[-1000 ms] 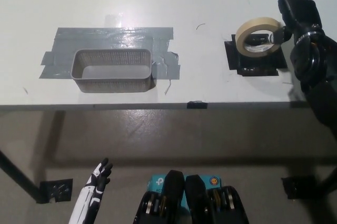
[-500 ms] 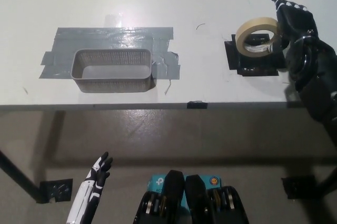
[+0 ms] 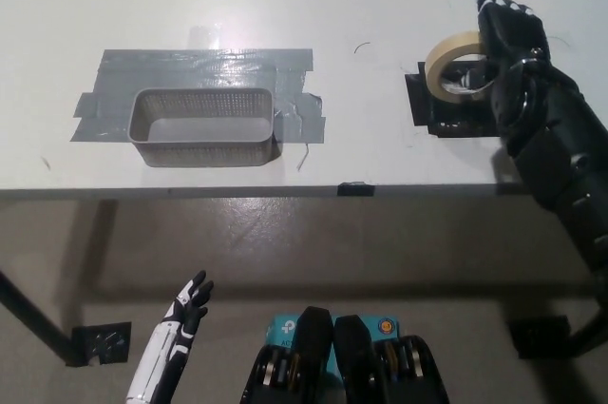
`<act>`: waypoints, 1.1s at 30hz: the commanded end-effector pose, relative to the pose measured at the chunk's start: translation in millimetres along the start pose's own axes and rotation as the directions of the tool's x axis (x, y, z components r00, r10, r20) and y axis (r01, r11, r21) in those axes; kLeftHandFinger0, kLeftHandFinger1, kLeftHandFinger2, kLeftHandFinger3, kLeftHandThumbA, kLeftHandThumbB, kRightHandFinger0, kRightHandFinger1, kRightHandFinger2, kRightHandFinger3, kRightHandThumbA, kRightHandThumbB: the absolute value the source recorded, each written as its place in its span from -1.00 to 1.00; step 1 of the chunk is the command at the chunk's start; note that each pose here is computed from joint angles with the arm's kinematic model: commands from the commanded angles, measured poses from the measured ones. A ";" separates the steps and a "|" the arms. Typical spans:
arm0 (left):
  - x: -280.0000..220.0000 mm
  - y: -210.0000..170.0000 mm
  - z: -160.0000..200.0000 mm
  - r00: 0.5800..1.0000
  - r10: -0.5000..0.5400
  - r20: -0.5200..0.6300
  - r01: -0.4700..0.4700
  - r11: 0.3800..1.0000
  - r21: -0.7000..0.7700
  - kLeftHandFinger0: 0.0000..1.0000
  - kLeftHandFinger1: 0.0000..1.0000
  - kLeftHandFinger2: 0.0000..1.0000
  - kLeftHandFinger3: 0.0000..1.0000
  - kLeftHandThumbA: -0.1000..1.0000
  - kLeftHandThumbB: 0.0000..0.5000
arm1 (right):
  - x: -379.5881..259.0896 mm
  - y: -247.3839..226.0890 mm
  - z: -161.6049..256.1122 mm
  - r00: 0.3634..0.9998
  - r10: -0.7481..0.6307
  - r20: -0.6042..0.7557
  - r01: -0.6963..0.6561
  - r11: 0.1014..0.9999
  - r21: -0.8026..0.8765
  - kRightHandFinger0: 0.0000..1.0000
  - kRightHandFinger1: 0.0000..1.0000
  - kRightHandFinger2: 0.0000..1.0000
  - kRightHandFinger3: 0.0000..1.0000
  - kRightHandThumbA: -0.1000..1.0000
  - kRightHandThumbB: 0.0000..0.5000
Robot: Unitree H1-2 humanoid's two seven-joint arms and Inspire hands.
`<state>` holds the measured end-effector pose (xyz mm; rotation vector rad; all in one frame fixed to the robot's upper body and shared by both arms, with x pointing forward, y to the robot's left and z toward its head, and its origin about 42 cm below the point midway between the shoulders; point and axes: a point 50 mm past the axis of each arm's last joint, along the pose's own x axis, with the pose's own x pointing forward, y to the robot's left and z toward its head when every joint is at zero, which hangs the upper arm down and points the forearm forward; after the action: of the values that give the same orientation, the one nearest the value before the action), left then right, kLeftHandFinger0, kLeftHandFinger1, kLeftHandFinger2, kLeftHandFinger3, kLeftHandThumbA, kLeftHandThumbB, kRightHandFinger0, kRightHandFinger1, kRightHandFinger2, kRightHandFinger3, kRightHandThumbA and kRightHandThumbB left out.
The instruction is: The robot picks the tape placed on the black area with right hand and places it in the small grey container.
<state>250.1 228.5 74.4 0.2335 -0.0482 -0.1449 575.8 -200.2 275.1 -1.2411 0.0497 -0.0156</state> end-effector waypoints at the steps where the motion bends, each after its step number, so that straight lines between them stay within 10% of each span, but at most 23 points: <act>1: 4.0 4.8 13.2 0.999 -0.013 0.053 0.012 1.000 0.007 1.00 1.00 1.00 1.00 1.00 -0.31 | 9.6 -41.1 25.5 0.989 -0.135 0.062 0.134 0.991 0.033 1.00 1.00 1.00 1.00 0.79 0.77; 5: 5.4 4.7 13.8 0.998 -0.013 0.054 0.012 1.000 0.009 1.00 1.00 1.00 1.00 1.00 -0.34 | 11.6 -38.6 25.2 0.984 -0.171 0.055 0.170 0.985 0.021 1.00 1.00 1.00 1.00 0.59 0.53; 6: 5.2 4.1 13.7 0.998 -0.012 0.055 0.011 1.000 0.008 1.00 1.00 1.00 1.00 1.00 -0.31 | 12.1 -38.3 23.7 0.983 -0.172 0.058 0.170 0.985 0.028 1.00 1.00 1.00 1.00 0.30 -0.08; 7: 5.3 3.8 13.9 0.998 -0.012 0.056 0.012 1.000 0.008 1.00 1.00 1.00 1.00 1.00 -0.30 | 12.9 -36.9 19.6 0.983 -0.175 0.055 0.170 0.982 0.082 0.85 0.72 0.94 1.00 -0.53 -0.20; 8: 4.9 3.5 14.2 0.998 -0.015 0.055 0.015 1.000 0.007 1.00 1.00 1.00 1.00 1.00 -0.30 | 12.7 -34.5 15.7 0.982 -0.183 0.050 0.177 0.978 0.106 -0.18 0.12 0.46 0.67 -0.98 -0.23; 9: 5.2 3.5 14.8 0.998 -0.016 0.055 0.016 1.000 0.003 1.00 1.00 1.00 1.00 1.00 -0.30 | 12.1 -31.3 9.8 0.979 -0.196 0.051 0.191 0.977 0.096 -0.82 -0.50 -0.19 0.22 -1.00 -0.08; 11: 5.6 3.5 15.6 0.998 -0.020 0.057 0.020 1.000 0.002 1.00 1.00 1.00 1.00 1.00 -0.29 | 11.3 -26.4 0.5 0.980 -0.194 0.051 0.191 0.980 0.060 -1.00 -0.97 -0.55 -0.11 -1.00 0.04; 12: 7.0 4.1 16.0 0.998 -0.017 0.058 0.017 1.000 0.006 1.00 1.00 1.00 1.00 1.00 -0.28 | 11.3 -24.4 -5.0 0.982 -0.184 0.045 0.183 0.983 0.025 -1.00 -0.93 -0.51 -0.18 -1.00 0.31; 17: 9.9 6.8 18.8 0.998 -0.017 0.063 0.015 1.000 0.018 1.00 1.00 1.00 1.00 1.00 -0.27 | 10.8 -16.8 -25.0 0.991 -0.136 0.004 0.136 0.991 -0.009 -1.00 -0.89 -0.38 -0.24 -1.00 0.19; 20: 10.6 7.2 18.9 0.998 -0.013 0.062 0.013 1.000 0.010 1.00 1.00 1.00 1.00 1.00 -0.25 | 10.4 -16.7 -26.3 0.988 -0.153 0.003 0.153 0.988 0.003 -1.00 -0.84 0.04 -0.29 -1.00 0.05; 24: 9.4 7.4 17.6 0.998 -0.018 0.059 0.017 1.000 0.013 1.00 1.00 1.00 1.00 1.00 -0.29 | 9.7 -20.8 -25.6 0.978 -0.206 0.037 0.205 0.978 0.040 -1.00 -0.52 0.51 -0.10 -1.00 -0.01; 26: 9.0 8.6 18.4 0.998 -0.014 0.059 0.013 1.000 0.027 1.00 1.00 1.00 1.00 1.00 -0.28 | 11.0 -28.3 -19.0 0.972 -0.230 0.052 0.225 0.971 0.087 -1.00 -0.35 0.65 0.37 -1.00 -0.13; 33: 10.5 10.2 16.9 0.998 -0.012 0.062 0.011 1.000 0.020 1.00 1.00 1.00 1.00 1.00 -0.27 | 11.8 -50.6 4.6 0.929 -0.343 0.139 0.320 0.933 0.166 -1.00 -0.43 0.50 0.55 -1.00 -0.23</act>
<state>258.6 228.8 84.3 0.2439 -0.0706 -0.1600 576.4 -220.9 258.6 -1.1667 -0.0802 -0.1183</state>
